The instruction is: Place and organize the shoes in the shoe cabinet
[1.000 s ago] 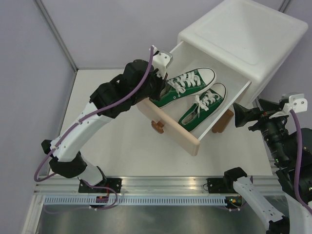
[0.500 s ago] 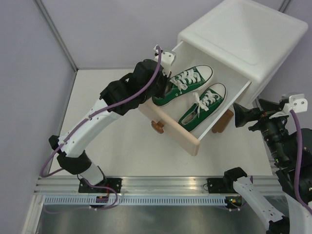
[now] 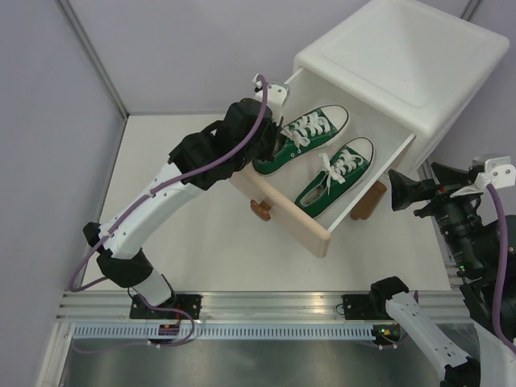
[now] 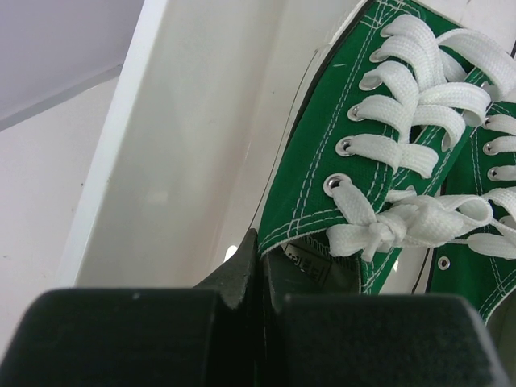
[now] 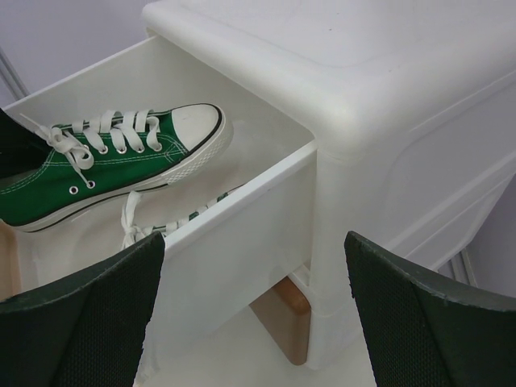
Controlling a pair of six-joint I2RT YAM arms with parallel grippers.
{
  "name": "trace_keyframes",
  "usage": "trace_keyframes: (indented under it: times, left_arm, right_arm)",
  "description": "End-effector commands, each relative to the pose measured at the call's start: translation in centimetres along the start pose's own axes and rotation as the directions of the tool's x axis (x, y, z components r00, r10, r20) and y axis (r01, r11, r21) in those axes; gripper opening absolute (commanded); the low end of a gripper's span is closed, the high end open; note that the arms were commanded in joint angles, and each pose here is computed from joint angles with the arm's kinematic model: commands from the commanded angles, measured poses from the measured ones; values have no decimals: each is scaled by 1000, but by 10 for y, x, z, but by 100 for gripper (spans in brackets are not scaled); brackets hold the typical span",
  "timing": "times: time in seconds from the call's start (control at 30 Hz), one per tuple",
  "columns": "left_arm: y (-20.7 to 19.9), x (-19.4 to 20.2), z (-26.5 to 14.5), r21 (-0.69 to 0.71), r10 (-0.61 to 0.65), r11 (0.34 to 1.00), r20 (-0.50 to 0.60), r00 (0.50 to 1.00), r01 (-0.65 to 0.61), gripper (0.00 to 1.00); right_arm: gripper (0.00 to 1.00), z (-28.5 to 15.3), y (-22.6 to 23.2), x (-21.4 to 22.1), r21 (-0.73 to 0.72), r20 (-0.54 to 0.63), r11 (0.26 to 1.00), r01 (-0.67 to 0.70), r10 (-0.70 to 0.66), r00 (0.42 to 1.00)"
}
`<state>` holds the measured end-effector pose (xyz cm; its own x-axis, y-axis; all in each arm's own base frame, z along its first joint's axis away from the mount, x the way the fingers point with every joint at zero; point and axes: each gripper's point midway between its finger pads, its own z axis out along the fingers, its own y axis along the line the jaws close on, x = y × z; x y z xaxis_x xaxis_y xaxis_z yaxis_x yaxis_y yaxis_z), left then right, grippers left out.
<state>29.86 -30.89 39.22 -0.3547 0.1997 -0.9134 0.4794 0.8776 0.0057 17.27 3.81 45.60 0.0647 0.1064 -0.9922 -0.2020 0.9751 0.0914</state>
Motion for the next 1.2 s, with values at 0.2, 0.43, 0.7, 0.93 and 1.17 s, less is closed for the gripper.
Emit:
trace_keyframes:
  times: [0.2,0.43,0.7,0.93,1.17]
  left_arm:
    - [10,-40,-22,-17,-160,986,164,973,165,2]
    - [20,-39,-30,-53,-182,980,180,967,194,2]
    - [24,-45,-36,-60,-215,971,201,956,231,2]
    - [17,-41,-28,-44,-211,974,179,961,222,2]
    - [12,-37,-21,-32,-216,974,160,963,224,2]
  right_arm:
    - [96,-6,-2,-25,17,66,1000,-16,15,998]
    - [96,-8,14,-24,-71,73,996,-51,56,996]
    - [96,-16,32,-31,-176,82,983,-45,60,995]
    - [96,-17,43,-30,-238,76,970,-48,68,995]
    - [96,-17,45,-24,-247,51,968,-49,63,997]
